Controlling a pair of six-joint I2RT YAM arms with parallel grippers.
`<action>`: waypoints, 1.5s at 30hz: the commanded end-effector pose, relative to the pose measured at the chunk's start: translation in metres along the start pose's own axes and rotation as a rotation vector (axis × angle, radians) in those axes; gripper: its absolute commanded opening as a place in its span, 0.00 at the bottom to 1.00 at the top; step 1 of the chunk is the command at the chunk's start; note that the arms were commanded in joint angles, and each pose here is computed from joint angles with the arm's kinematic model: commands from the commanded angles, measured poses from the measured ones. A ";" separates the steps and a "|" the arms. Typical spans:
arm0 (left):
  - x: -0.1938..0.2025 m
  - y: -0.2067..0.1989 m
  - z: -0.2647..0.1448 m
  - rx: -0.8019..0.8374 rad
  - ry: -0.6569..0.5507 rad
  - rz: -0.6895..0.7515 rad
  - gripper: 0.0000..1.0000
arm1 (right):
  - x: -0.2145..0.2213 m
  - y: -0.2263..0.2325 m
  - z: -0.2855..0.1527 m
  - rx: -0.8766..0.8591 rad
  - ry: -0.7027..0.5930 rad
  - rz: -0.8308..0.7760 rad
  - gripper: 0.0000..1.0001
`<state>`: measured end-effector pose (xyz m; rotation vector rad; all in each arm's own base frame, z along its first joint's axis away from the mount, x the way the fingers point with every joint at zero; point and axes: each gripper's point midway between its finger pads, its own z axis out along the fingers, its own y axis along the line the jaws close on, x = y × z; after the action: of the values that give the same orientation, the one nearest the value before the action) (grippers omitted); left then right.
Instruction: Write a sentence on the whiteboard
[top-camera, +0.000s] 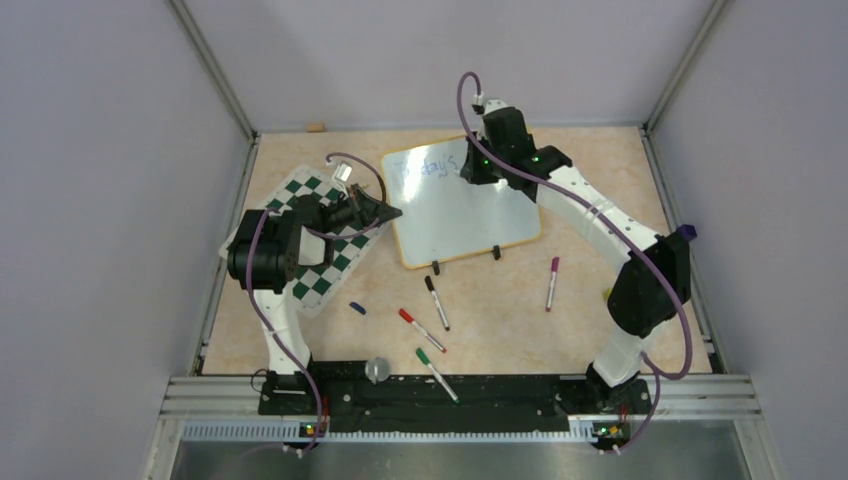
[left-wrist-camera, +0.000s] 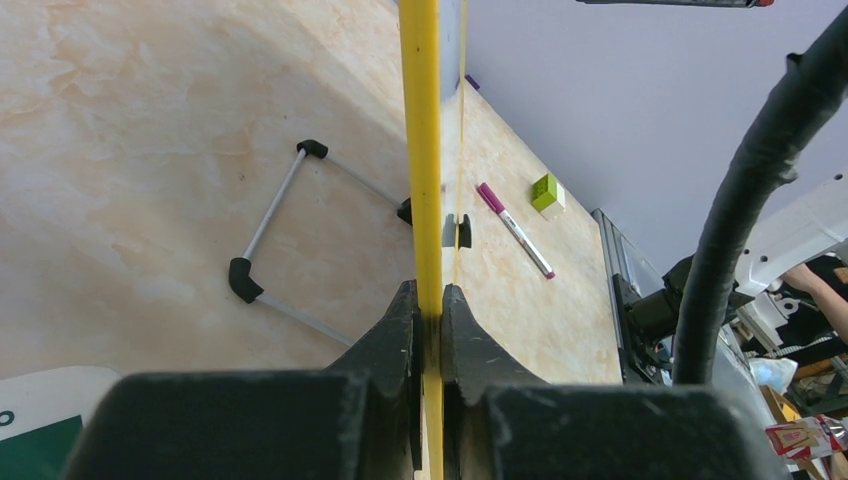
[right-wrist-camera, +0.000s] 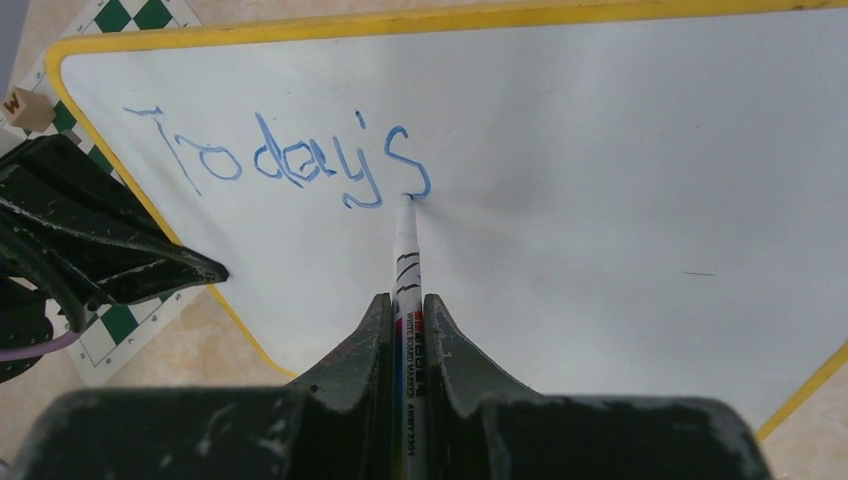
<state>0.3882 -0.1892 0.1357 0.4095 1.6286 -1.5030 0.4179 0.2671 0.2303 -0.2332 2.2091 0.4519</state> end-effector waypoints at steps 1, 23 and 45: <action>-0.017 -0.013 0.000 0.052 -0.035 0.222 0.00 | -0.031 0.013 -0.017 -0.056 -0.089 0.007 0.00; -0.017 -0.009 0.001 0.059 -0.027 0.202 0.00 | -0.057 -0.022 -0.045 -0.041 -0.177 0.077 0.00; -0.016 -0.009 0.000 0.050 -0.034 0.208 0.00 | -0.068 -0.020 -0.024 -0.042 -0.158 -0.009 0.00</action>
<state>0.3869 -0.1898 0.1377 0.4363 1.6165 -1.5038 0.4376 0.2320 0.2636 -0.2038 2.1243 0.4682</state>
